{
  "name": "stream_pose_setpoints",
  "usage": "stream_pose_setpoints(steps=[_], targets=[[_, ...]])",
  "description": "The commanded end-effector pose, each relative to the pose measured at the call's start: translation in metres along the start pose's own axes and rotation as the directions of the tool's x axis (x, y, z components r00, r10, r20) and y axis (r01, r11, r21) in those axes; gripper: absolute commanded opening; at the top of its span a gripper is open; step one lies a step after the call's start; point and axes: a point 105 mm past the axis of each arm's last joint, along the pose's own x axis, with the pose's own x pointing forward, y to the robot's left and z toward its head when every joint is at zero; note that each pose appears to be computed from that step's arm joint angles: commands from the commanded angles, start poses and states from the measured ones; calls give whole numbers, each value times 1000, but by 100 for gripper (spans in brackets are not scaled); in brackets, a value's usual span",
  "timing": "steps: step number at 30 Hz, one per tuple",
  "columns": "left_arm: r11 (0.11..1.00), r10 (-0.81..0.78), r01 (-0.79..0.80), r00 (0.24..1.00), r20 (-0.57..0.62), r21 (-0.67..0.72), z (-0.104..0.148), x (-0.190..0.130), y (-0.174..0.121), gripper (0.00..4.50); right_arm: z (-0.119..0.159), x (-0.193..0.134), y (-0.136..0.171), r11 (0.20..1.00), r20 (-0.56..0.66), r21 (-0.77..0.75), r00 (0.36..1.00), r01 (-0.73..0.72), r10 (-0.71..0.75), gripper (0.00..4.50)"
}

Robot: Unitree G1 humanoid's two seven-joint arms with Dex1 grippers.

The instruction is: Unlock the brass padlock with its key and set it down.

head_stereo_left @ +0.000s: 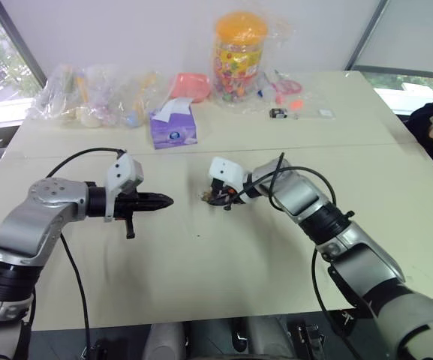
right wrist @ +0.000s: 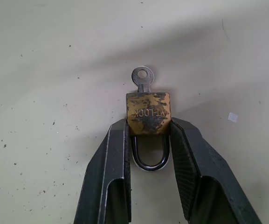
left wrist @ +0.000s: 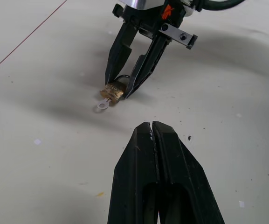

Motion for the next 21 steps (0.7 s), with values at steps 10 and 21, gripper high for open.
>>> stream_pose_setpoints(steps=[10, 21], targets=[[991, -94, 113, 971, 221, -76, 55, 20, 11, 0, 58, -121, -19, 279, 500, -706, 737, 651, -455, 65], [967, -173, 224, 929, 328, -123, 94, 30, 13, 26, 71, -140, 1, 170, 581, -695, 685, 699, -439, 65]])
